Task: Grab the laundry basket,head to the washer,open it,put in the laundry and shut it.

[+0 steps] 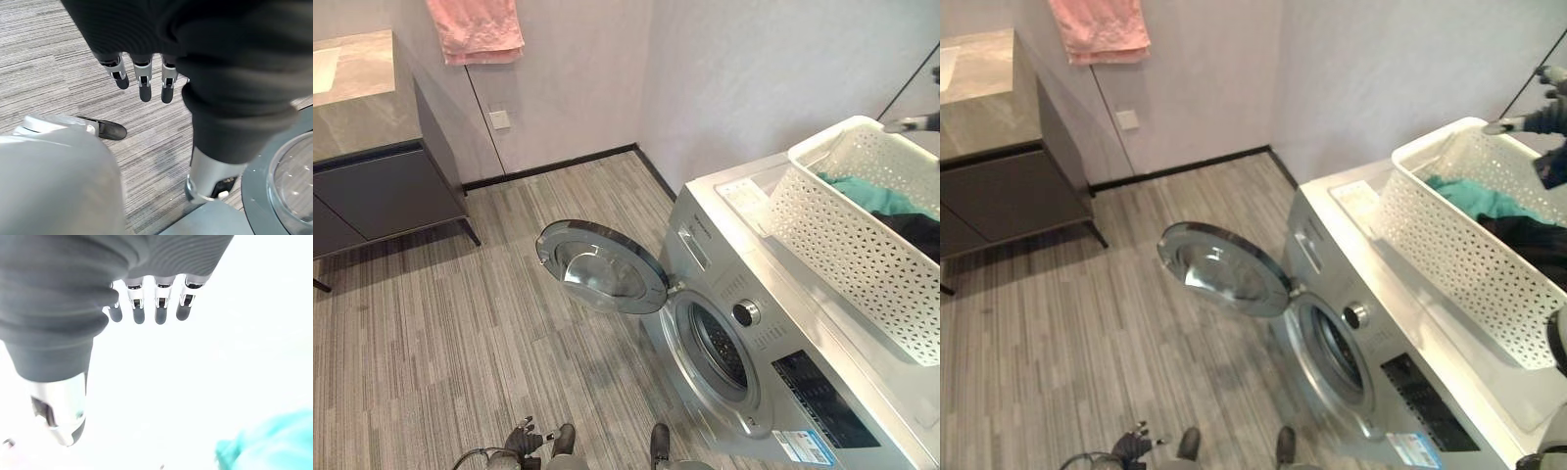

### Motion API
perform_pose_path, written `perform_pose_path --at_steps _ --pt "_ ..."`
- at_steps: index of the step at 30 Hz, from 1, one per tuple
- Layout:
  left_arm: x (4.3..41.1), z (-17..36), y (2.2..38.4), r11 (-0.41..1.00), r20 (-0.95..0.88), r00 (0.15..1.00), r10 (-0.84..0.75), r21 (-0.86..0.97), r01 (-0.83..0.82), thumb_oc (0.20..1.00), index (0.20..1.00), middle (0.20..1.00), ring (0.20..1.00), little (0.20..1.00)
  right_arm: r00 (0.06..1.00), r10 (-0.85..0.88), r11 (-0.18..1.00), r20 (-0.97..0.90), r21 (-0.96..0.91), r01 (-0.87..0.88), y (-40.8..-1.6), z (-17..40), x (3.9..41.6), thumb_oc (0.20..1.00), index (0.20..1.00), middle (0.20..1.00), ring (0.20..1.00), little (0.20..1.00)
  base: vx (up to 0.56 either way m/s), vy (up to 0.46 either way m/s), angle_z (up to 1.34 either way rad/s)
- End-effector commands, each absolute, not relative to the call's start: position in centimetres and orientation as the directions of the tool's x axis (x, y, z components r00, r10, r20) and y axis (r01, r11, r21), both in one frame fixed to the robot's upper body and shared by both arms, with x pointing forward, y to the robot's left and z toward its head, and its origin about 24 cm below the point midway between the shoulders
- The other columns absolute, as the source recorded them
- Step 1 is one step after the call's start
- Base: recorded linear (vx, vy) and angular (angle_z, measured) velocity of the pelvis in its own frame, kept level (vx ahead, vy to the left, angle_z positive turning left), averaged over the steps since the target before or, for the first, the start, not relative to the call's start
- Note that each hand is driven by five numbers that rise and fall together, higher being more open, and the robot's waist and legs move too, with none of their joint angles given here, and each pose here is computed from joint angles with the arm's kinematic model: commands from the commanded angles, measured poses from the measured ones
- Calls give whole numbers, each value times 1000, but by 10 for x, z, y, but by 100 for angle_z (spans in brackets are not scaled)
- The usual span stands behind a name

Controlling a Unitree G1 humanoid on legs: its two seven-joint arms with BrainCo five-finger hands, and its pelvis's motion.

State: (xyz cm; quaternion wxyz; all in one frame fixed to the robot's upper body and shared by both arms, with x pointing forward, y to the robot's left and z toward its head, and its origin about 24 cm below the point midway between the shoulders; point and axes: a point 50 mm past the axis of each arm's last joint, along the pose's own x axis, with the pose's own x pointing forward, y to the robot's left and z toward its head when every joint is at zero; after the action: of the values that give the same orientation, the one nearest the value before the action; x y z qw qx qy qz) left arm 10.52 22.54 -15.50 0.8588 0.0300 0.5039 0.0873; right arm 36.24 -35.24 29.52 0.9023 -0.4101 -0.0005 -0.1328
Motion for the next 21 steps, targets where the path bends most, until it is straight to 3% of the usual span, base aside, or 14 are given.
perform_pose_path --at_steps 1,9,21 --pt "109 -151 244 974 -853 473 219 221 -52 1000 1000 1000 1000 1000 951 -251 648 183 -698 306 -357 328 355 1000 1000 1000 1000 1000 0 0 0" --pt "105 -150 249 970 -849 469 244 209 -125 1000 1000 1000 1000 1000 923 -378 507 74 -817 273 -376 305 352 1000 1000 1000 1000 1000 0 -1 0" --pt "104 -152 240 978 -854 476 211 188 -95 1000 1000 1000 1000 1000 880 -475 406 25 -880 244 -403 300 332 1000 1000 1000 1000 1000 3 -5 5"
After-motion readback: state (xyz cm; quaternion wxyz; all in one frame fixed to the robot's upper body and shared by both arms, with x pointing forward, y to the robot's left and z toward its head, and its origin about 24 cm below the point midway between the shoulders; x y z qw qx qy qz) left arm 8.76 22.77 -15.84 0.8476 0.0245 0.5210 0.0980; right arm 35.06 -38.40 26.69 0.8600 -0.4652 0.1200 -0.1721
